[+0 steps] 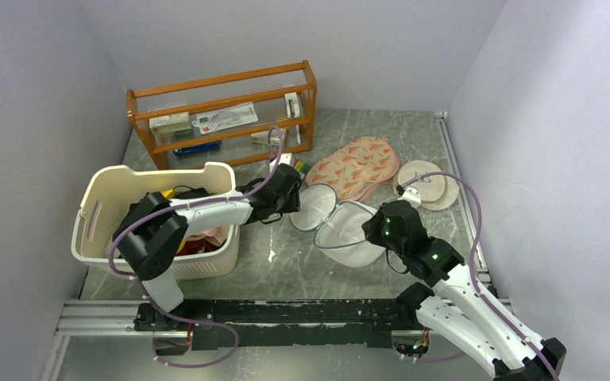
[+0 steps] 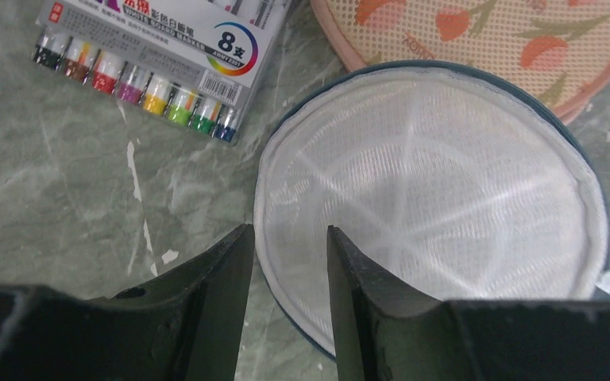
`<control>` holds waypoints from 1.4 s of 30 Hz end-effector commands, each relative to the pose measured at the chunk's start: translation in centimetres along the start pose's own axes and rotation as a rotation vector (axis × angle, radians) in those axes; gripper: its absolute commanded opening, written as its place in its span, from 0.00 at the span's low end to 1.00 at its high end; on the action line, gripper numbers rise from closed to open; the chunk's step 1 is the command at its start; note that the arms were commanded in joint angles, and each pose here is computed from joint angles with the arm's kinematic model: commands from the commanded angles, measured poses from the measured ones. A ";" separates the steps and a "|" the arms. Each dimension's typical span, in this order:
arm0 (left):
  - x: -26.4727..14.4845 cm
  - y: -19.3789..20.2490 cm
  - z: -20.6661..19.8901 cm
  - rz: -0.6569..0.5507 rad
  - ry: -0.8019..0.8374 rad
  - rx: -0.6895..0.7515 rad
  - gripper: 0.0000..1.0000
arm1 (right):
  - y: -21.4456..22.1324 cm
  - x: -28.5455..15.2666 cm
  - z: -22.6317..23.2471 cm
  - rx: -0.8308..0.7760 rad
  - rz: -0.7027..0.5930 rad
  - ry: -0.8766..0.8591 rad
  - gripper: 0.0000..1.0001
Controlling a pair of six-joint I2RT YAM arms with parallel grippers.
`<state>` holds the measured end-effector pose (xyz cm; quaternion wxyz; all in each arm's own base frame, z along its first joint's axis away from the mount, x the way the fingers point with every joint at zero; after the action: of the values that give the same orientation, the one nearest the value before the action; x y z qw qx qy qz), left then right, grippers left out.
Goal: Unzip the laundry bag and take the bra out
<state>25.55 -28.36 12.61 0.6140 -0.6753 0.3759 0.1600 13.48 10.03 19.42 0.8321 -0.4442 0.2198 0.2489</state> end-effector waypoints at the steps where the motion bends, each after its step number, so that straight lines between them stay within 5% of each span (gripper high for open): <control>1: 1.7 0.3 -0.3 0.002 -0.087 0.072 0.49 | -0.1 0.0 0.1 -0.010 -0.016 -0.037 0.03; 15: 4.4 3.8 0.9 0.099 -0.172 0.133 0.54 | 0.1 0.0 0.1 -0.015 -0.012 -0.054 0.04; 26: -0.4 1.3 -0.1 0.024 -0.136 0.189 0.67 | 0.4 0.3 0.1 -0.020 0.012 -0.051 0.04; 42: 3.8 2.9 1.1 0.098 -0.221 0.271 0.59 | 0.5 0.4 0.2 -0.028 0.022 -0.054 0.05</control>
<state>25.59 -28.42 8.67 0.7158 -0.5606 0.3650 0.2006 13.36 10.44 18.77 0.8252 -0.4451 0.2121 0.2755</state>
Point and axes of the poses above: each gripper's point midway between its finger pads, its own x axis out along the fingers, its own z axis along the line the jaws close on, y = z × x, the point moved 9 cm from there along -x, back along the fingers, and after that the axes turned 7 degrees about x, right-handed, at the moved point
